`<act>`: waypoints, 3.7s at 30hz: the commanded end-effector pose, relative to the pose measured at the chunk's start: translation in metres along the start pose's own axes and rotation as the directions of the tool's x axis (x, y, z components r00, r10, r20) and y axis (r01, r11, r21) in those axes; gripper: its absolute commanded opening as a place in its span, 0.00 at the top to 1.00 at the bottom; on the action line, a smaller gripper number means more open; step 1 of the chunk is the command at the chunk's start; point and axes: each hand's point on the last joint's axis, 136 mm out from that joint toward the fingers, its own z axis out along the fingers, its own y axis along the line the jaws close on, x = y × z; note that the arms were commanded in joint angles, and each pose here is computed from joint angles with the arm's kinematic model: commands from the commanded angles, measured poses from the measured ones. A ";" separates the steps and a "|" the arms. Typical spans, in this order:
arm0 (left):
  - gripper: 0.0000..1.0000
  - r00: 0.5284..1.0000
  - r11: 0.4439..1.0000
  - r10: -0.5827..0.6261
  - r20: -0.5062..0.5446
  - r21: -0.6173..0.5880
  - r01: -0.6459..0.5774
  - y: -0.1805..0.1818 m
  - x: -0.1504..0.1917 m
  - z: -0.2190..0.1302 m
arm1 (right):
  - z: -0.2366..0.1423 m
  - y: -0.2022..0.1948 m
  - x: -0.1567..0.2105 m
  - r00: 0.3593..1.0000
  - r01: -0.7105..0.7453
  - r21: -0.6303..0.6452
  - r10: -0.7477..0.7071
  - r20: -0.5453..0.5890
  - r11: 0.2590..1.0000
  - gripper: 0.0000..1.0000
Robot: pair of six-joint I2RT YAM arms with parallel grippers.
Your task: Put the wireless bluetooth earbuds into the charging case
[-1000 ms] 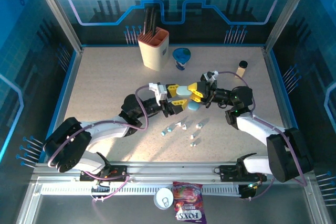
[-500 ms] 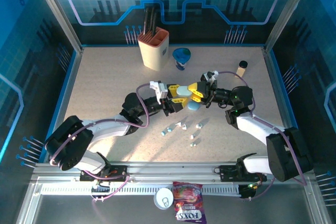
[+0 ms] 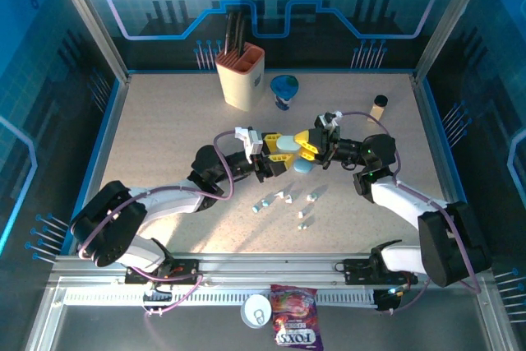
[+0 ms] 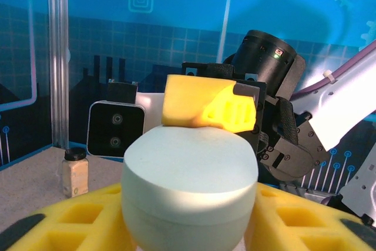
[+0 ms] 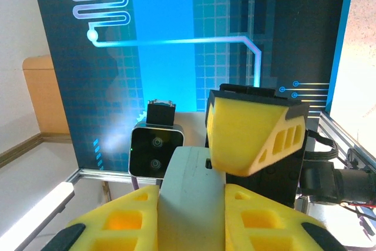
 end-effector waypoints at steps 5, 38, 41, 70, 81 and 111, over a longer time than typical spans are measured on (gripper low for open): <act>0.64 0.998 0.997 0.032 0.053 0.070 -0.035 -0.012 -0.019 0.005 | -0.001 0.002 0.001 1.000 0.030 0.012 -0.030 -0.007 0.999 0.86; 0.51 0.997 0.996 0.049 0.059 0.074 -0.053 -0.010 -0.013 0.006 | -0.001 0.006 0.001 0.999 0.034 -0.007 -0.034 -0.013 0.999 0.86; 0.51 0.997 0.996 0.050 0.058 0.076 -0.054 -0.010 -0.014 0.006 | -0.001 0.006 0.001 0.999 0.035 -0.007 -0.035 -0.014 0.999 0.86; 0.65 0.998 0.996 0.050 0.033 0.069 -0.052 -0.010 -0.009 0.000 | -0.030 -0.003 -0.028 0.987 0.142 0.090 -0.147 0.058 0.986 0.24; 0.65 0.996 0.995 0.064 0.057 0.078 -0.068 -0.012 -0.004 -0.012 | -0.066 -0.002 -0.029 0.804 0.570 0.390 -0.589 -0.083 0.723 0.18; 0.63 0.999 0.994 0.037 -0.003 0.103 -0.037 -0.005 -0.001 -0.016 | 0.003 -0.004 0.009 0.234 0.936 0.348 -0.822 -0.520 0.046 0.04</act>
